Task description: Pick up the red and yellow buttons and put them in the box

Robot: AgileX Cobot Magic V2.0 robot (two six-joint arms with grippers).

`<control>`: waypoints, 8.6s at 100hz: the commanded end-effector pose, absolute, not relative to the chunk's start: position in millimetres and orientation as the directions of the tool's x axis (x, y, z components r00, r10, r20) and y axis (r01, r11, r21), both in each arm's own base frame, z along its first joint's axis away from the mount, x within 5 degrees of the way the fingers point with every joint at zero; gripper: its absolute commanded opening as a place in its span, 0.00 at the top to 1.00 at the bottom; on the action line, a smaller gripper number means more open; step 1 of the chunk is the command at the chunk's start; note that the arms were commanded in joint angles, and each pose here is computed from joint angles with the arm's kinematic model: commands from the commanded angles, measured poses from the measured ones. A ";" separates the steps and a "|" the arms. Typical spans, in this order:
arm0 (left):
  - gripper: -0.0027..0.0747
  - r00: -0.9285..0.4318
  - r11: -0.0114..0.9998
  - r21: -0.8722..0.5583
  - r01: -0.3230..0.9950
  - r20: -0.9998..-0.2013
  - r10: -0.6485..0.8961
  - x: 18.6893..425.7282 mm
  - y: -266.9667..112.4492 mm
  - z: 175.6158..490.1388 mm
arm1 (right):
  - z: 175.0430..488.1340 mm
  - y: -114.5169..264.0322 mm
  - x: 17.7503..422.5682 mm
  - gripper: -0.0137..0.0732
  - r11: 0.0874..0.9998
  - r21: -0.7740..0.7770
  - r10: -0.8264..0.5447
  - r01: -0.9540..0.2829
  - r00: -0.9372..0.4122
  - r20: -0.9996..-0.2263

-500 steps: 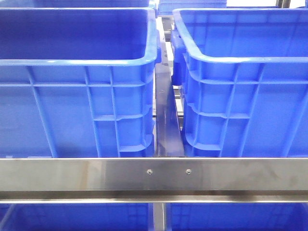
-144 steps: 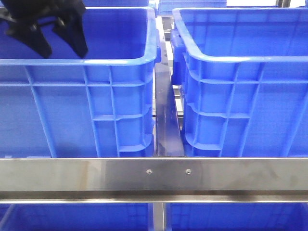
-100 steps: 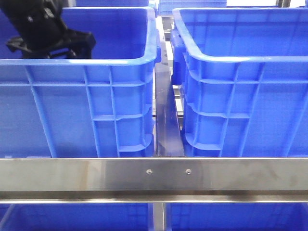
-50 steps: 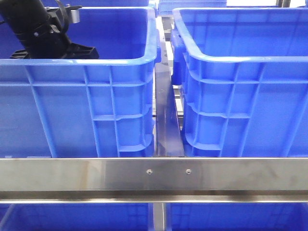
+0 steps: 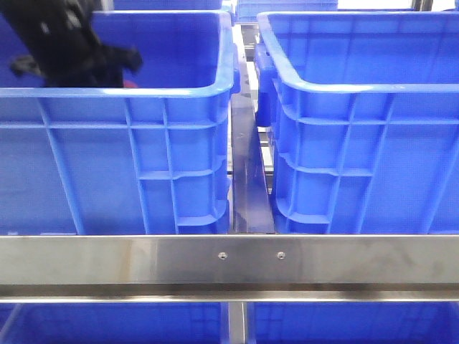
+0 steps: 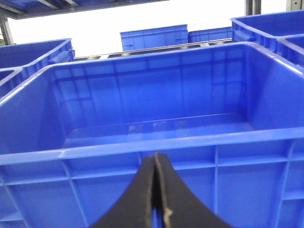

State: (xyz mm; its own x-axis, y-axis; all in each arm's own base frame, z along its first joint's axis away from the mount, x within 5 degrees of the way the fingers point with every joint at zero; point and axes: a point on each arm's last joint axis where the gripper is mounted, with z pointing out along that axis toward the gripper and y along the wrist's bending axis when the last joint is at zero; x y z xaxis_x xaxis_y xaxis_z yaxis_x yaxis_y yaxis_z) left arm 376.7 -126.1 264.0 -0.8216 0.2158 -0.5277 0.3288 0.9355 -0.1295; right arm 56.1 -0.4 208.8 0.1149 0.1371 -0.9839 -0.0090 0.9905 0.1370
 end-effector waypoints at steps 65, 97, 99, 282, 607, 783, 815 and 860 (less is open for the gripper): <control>0.99 -0.441 0.655 -0.076 0.752 -0.796 0.413 218.3 -207.6 416.1 | 226.2 -0.4 50.7 0.92 0.992 0.123 0.126 -0.027 0.264 -0.956; 0.99 -0.357 0.533 -0.071 0.843 -0.815 0.456 184.4 -240.4 418.4 | 236.6 -0.4 48.1 0.92 0.992 0.121 0.125 -0.033 0.311 -0.942; 0.99 -0.356 0.531 -0.071 0.844 -0.816 0.456 183.9 -240.9 418.5 | 239.5 -0.4 47.4 0.92 0.992 0.121 0.125 -0.033 0.316 -0.940; 0.99 -0.357 0.530 -0.072 0.845 -0.814 0.458 183.6 -240.9 418.3 | 390.2 51.9 127.2 0.32 0.685 0.642 0.450 -0.344 -0.494 -0.744; 0.26 -0.445 0.788 -0.123 0.604 -0.872 0.205 201.4 -143.4 424.4 | 358.8 89.3 219.8 0.68 0.571 0.688 0.402 -0.448 -0.578 -0.710; 0.99 -0.262 0.971 -0.075 0.227 -0.965 -0.014 101.7 -24.6 371.4 | 303.2 42.6 385.6 0.68 0.996 0.070 0.087 0.064 -0.328 -0.940; 0.99 -0.264 0.969 -0.087 0.230 -0.964 -0.024 101.6 -25.1 371.5 | 278.4 43.3 417.1 0.68 0.993 0.041 0.077 0.107 -0.361 -0.929; 0.99 -0.264 0.969 -0.087 0.230 -0.964 -0.024 101.6 -25.1 371.5 | 237.9 45.6 429.8 0.67 0.995 0.002 0.046 0.098 -0.446 -0.894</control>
State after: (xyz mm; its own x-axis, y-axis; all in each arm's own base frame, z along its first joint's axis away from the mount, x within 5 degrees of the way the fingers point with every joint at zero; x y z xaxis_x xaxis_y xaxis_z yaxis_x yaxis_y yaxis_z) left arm 100.4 -25.5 356.8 -0.3541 0.0235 -0.9349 0.2370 0.9693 -0.0654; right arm 429.2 47.3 217.0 -0.4937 0.0665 -0.8671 0.1113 0.9937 0.0128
